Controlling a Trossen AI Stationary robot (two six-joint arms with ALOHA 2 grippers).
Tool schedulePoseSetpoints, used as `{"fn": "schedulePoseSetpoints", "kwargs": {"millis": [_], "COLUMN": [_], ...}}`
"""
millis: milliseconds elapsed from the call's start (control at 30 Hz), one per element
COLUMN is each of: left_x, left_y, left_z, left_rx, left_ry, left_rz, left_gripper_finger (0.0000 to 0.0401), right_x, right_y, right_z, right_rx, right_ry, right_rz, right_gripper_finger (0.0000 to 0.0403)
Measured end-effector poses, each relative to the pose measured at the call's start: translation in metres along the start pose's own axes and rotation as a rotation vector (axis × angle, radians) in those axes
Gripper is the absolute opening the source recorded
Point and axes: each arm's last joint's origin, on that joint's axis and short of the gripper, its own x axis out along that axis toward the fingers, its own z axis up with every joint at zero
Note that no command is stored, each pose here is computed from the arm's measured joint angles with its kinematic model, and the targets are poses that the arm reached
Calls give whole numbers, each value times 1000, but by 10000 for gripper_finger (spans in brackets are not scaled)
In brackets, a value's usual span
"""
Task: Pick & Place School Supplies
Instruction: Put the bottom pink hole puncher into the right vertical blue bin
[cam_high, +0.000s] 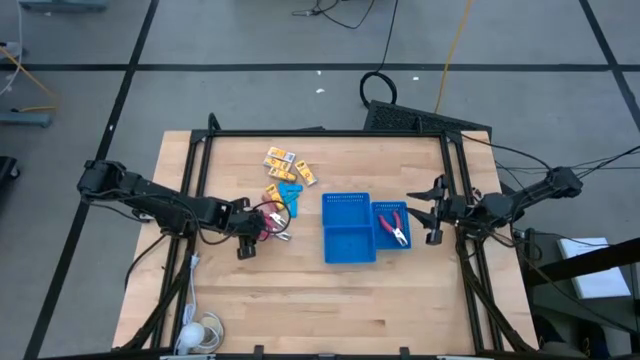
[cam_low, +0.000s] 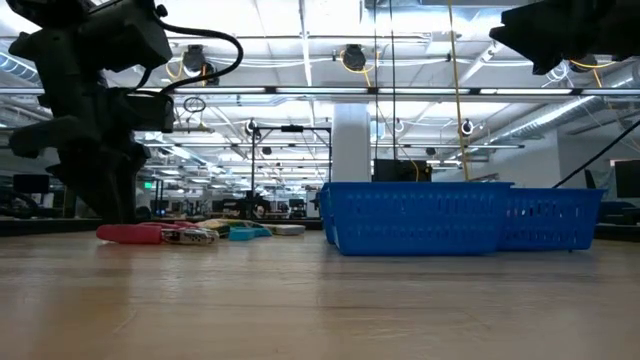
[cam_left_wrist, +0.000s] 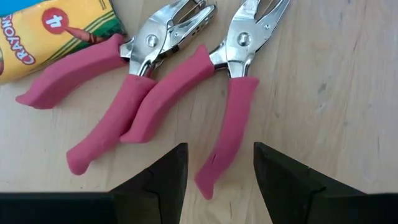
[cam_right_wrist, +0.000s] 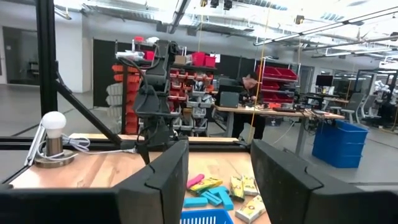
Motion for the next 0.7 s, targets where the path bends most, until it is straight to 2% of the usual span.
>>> {"fn": "schedulePoseSetpoints", "kwargs": {"millis": [300, 500, 600, 700], "left_x": [22, 24, 24, 24], "left_y": [-5, -4, -4, -4], "left_z": [1, 0, -1, -2], "left_rx": [32, -20, -7, -6], "left_ry": [68, 75, 88, 98], "left_rz": [0, 23, 19, 8], "left_gripper_finger": [186, 186, 186, 169], "right_x": [0, 0, 0, 0], "right_y": [0, 0, 0, 0], "right_z": [-2, -2, -2, -3], "right_rx": [-18, -12, -11, -11], "right_ry": [22, 22, 22, 23], "right_rz": [4, 5, 5, 6], "right_gripper_finger": [164, 164, 164, 164]}}
